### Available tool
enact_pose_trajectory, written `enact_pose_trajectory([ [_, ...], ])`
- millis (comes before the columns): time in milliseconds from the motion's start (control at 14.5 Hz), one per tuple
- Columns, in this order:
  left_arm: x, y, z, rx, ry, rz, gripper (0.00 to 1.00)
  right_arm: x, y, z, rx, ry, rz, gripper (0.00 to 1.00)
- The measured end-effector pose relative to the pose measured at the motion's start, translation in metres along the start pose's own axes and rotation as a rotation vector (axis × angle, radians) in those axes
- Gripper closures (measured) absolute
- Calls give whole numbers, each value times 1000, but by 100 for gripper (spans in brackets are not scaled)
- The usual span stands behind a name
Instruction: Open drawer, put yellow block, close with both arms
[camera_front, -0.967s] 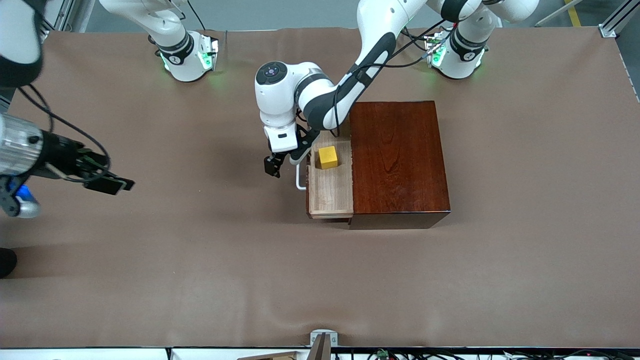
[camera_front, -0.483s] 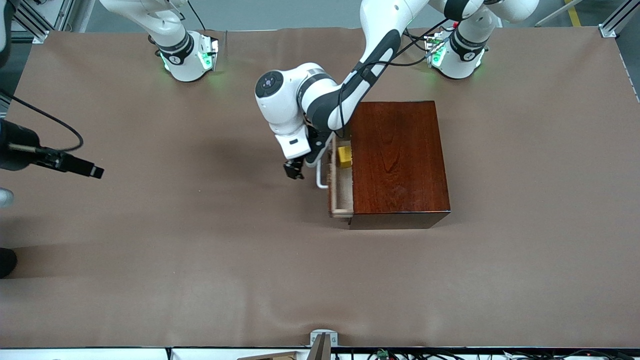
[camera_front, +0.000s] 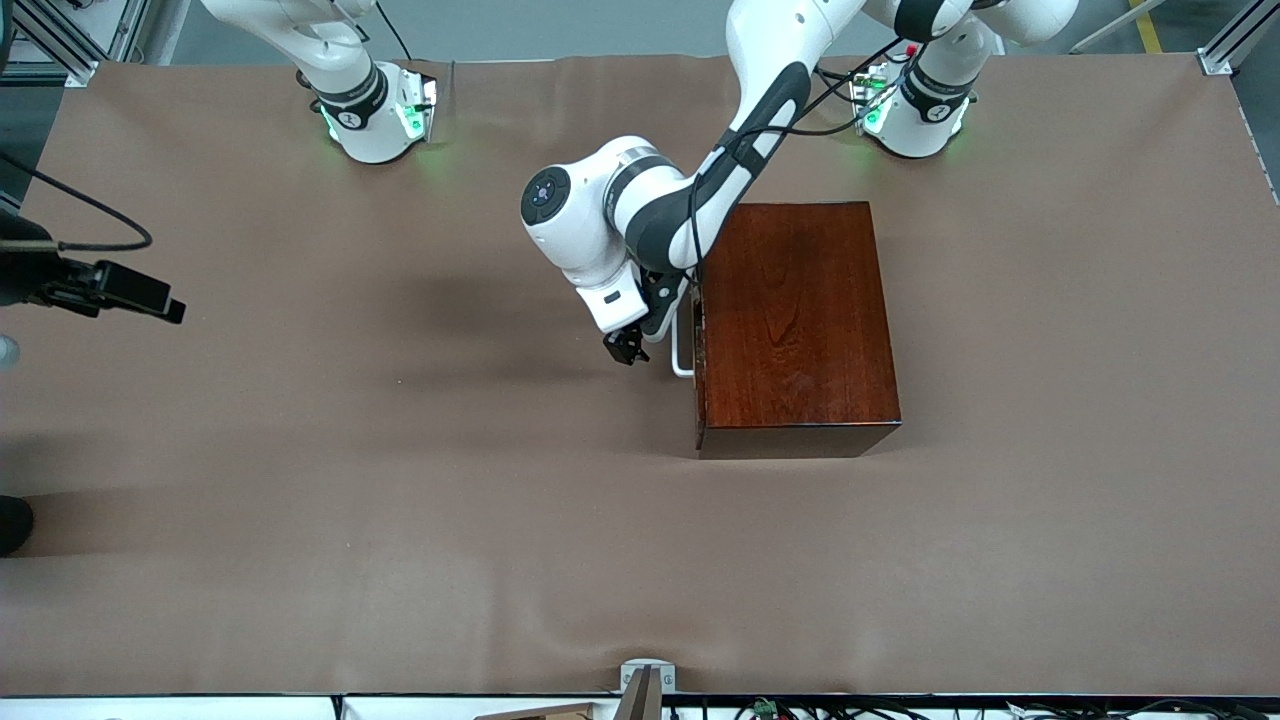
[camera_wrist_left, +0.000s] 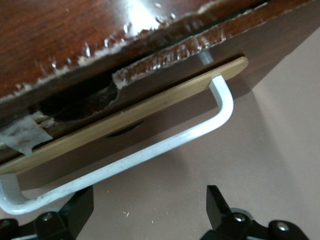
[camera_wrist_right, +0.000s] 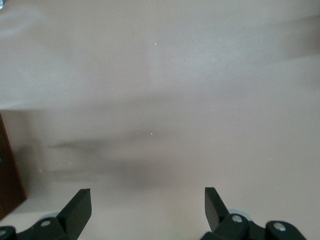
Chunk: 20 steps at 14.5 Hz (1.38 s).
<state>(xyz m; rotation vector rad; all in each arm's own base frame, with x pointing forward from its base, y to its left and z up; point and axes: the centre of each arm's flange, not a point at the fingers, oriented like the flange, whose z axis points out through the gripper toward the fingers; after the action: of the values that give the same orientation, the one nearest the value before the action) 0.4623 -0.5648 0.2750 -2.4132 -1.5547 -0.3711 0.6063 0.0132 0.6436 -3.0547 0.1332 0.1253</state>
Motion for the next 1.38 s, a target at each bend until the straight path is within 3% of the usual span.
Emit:
enact_pose_trajectory([
  [345, 2, 1, 0, -1, 0, -1, 0, -27, 17, 5, -14, 59, -113, 0],
  [691, 23, 9, -44, -83, -27, 190, 0, -51, 29, 9, -22, 59, -134, 0],
  [967, 107, 16, -123, -175, -56, 235, 0, -52, 47, 9, -22, 57, -177, 0],
  [1381, 234, 21, -163, -188, -93, 281, 0, -52, 46, 10, -24, 56, -181, 0],
])
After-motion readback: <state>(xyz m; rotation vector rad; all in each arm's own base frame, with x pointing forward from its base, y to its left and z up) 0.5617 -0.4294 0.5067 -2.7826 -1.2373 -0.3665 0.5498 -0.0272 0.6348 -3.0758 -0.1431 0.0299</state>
